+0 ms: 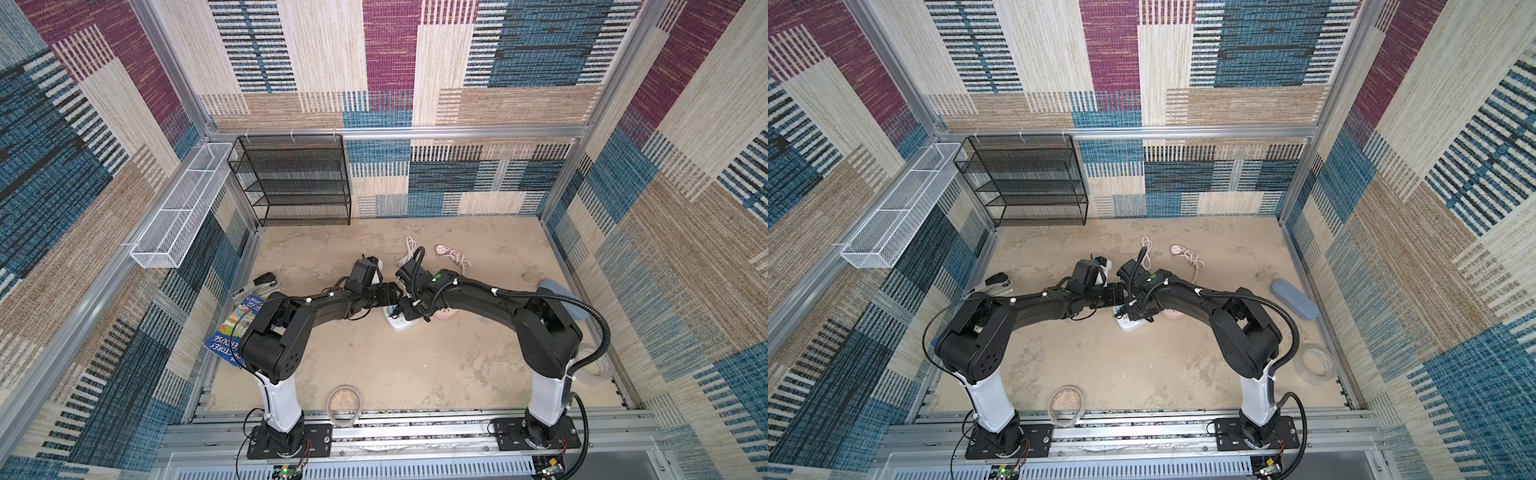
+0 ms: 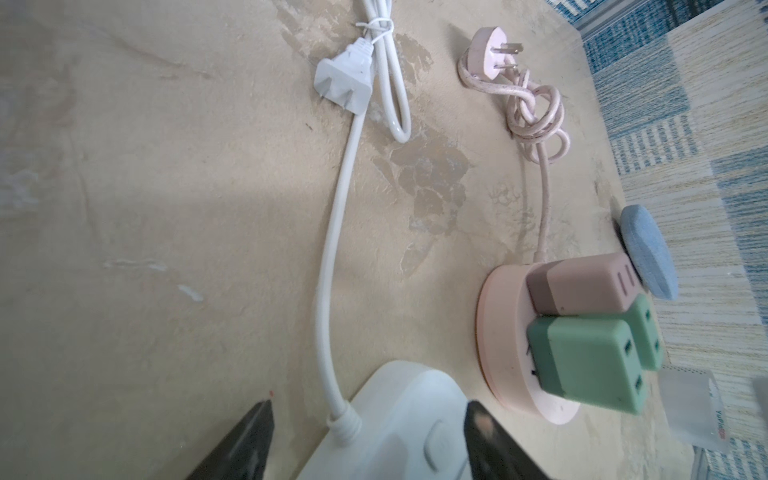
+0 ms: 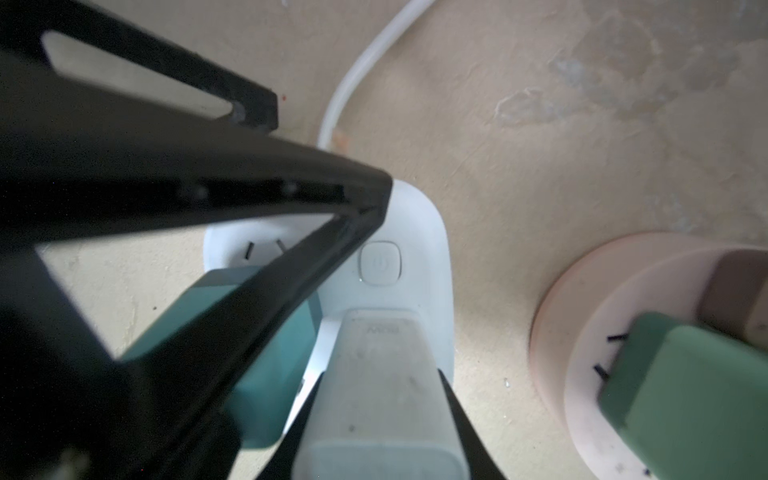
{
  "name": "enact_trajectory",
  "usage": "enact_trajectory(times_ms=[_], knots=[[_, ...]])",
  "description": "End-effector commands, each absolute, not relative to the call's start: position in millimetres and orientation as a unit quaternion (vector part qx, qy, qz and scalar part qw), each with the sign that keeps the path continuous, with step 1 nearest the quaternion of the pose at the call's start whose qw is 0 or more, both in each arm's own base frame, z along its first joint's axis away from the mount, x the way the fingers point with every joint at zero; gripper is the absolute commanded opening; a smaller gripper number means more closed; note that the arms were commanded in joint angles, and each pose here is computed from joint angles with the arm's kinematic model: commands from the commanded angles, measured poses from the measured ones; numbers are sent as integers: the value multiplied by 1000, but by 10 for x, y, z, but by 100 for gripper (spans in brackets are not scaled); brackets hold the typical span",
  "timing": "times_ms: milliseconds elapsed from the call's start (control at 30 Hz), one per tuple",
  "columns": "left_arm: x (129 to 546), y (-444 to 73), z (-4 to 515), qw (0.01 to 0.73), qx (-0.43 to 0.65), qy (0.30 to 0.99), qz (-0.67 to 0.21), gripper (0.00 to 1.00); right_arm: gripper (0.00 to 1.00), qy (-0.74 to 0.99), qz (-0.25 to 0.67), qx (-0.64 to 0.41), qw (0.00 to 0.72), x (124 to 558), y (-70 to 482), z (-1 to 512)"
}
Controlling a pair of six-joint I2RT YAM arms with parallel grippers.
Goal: Insert the plug
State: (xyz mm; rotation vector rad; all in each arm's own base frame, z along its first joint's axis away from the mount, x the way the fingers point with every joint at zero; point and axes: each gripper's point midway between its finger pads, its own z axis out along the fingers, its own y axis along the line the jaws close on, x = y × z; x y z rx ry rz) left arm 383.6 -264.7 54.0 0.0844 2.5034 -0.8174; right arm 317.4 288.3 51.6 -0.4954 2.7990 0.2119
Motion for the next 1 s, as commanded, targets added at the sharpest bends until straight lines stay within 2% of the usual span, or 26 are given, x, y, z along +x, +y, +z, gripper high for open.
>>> enact_trajectory(times_ms=[0,167,300,467,633,833,967], knots=[[3546,-2546,399,191,51,945,-262,85,0,985,62,-126,102,3043,2760,380],[3749,-2320,736,234,32,949,-210,93,0,985,74,-99,122,3158,2819,504],[3892,-2206,980,257,25,947,-192,95,0,984,78,-94,126,3202,2855,574],[4000,-2075,1152,274,10,943,-187,95,29,983,76,-103,130,3238,2878,680],[4018,-1960,1282,290,1,937,-194,94,47,980,73,-121,137,3261,2890,841],[3958,-1925,1331,297,3,935,-195,93,52,980,62,-136,135,3247,2855,828],[3912,-1866,1378,302,-2,933,-194,93,52,975,77,-126,164,3282,2892,1077]])
